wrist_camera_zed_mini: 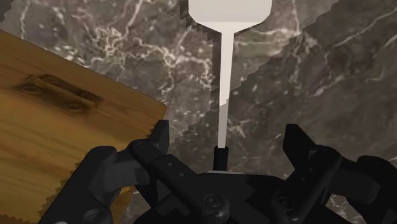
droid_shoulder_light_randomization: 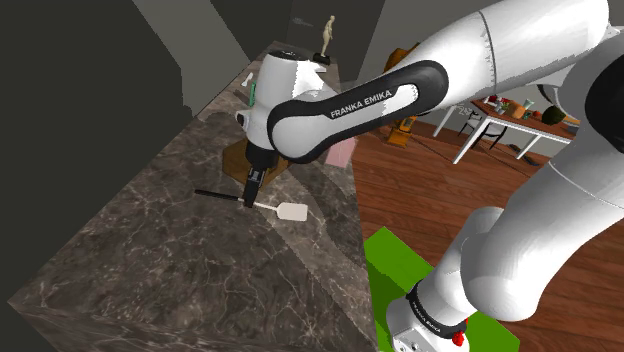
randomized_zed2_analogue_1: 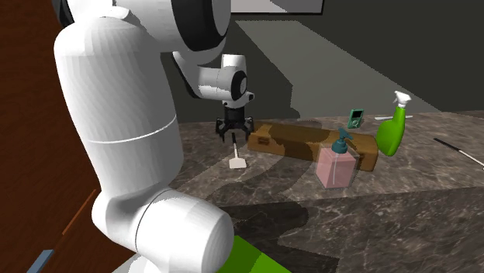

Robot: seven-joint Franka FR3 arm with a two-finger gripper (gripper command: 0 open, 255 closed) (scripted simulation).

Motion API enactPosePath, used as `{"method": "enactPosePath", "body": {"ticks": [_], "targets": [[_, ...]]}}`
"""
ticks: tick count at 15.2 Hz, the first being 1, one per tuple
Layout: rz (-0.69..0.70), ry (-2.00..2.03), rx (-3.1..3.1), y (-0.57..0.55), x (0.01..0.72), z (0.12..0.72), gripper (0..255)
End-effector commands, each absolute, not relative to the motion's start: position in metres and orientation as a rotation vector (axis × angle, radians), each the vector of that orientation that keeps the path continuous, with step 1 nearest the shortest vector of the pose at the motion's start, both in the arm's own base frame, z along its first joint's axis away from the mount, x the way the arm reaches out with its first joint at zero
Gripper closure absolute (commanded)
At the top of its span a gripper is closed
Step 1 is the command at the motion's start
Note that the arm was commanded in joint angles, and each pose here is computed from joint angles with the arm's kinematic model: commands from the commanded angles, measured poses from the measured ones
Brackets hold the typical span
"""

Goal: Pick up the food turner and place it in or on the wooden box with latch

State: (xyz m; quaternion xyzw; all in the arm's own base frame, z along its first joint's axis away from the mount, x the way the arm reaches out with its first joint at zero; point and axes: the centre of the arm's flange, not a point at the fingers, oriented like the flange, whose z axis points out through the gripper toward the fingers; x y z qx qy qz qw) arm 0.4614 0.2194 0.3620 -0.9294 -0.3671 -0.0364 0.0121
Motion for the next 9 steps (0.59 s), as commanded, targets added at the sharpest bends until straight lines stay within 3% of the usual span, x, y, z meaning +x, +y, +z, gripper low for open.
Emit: {"method": "enactPosePath", "body": {"ticks": [1,9], "targets": [[-0.096,-1.141,-2.899,0.2187,0.4625,0.3468,0],[-0.096,-1.141,-2.899,0.2191,0.4629,0.3385,0]]}}
